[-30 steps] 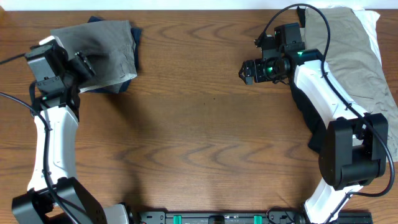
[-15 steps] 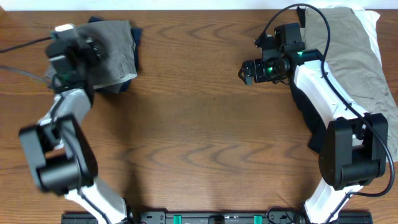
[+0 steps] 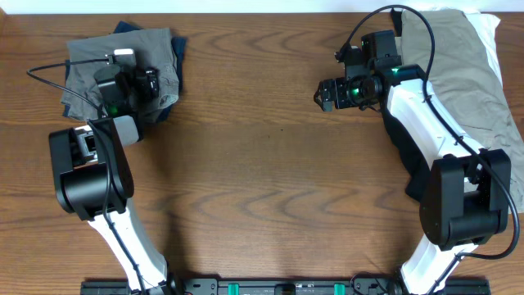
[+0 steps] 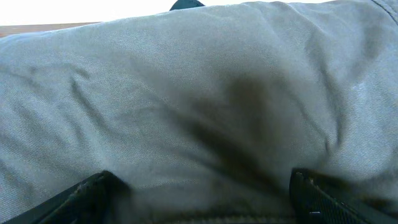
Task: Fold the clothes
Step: 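Open the left gripper and press the shorts flat on the stack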
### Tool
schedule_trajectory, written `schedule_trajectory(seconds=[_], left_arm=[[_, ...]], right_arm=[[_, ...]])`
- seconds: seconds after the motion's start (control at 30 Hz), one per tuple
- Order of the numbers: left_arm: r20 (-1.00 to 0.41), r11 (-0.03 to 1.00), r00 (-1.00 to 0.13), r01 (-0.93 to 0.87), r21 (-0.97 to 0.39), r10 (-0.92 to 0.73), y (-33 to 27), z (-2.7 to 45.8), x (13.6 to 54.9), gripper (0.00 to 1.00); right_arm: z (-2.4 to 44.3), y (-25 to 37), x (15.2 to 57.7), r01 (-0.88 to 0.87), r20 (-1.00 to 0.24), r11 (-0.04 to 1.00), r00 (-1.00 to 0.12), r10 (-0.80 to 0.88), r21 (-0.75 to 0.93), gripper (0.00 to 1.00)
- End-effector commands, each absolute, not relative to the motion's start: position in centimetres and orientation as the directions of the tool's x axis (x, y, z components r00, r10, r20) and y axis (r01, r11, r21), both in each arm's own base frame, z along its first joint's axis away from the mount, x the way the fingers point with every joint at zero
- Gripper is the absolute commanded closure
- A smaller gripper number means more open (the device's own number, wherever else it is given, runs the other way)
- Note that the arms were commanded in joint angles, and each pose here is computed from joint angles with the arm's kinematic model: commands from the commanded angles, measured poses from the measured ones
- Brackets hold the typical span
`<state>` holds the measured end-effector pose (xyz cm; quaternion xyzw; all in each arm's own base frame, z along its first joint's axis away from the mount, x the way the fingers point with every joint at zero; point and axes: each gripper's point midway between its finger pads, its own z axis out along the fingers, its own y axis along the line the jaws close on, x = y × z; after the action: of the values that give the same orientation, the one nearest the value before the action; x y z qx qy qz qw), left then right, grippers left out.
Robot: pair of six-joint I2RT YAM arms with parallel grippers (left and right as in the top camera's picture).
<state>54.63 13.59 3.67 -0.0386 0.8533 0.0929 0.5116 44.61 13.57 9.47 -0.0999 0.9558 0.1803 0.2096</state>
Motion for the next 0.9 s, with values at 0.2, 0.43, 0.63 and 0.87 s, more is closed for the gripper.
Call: schedule_trajectory(seconds=[0.2,0.43,0.63,0.87], left_arm=[[-0.888,0.959,-0.455,-0.216,0.183,0.067,15.0,8.9,53.6,0.06],[-0.912,0.959,-0.406,-0.233,0.159,0.052,13.8,20.2,49.6,0.02],[-0.928,0.948,-0.336,-0.315,-0.053,-0.164,12.2,27.3,43.6,0.02],[-0.904,0.93,-0.347,-0.347,-0.124,-0.25,10.9,29.5,38.7,0.02]], right_arm=[[11.6,13.3,46.1,-0.302,-0.519,0.912,-0.846,-0.122,0.278,0.01],[15.5,13.0,47.5,-0.333,-0.611,0.908,-0.783,-0.117,0.253,0.01],[22.8,12.8,46.8,-0.408,-0.721,0.895,-0.674,-0.163,0.18,0.01],[31.6,12.0,42.3,-0.43,-0.814,0.893,-0.563,-0.147,0.136,0.01]])
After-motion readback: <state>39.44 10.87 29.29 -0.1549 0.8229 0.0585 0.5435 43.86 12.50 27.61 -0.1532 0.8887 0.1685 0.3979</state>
